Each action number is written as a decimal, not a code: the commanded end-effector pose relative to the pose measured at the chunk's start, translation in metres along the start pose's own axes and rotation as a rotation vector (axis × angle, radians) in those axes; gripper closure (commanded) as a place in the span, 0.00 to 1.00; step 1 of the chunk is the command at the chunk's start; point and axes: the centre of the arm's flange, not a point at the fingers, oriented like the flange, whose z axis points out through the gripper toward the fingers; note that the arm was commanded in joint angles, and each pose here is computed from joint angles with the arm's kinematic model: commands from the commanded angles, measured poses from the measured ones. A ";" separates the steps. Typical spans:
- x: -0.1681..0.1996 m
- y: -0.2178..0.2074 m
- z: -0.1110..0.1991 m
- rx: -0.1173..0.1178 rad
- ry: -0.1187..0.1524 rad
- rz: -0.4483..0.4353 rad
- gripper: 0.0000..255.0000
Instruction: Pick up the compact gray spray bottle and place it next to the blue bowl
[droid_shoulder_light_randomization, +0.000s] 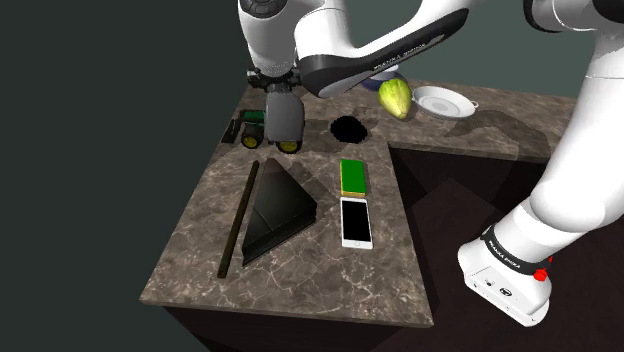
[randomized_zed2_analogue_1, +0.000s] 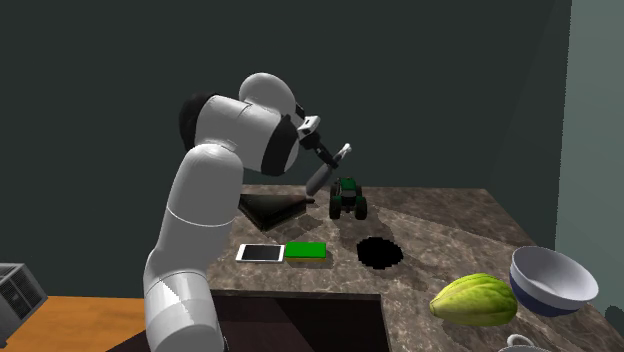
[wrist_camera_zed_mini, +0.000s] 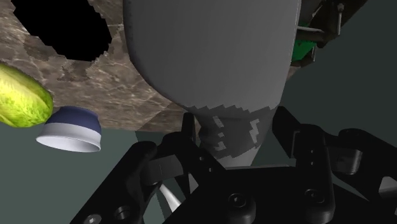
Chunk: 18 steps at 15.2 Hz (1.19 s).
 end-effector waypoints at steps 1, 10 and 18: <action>0.007 0.000 -0.009 0.000 0.000 0.000 1.00; 0.039 0.005 -0.044 0.000 0.000 0.000 1.00; 0.067 0.009 -0.075 0.000 0.000 0.000 1.00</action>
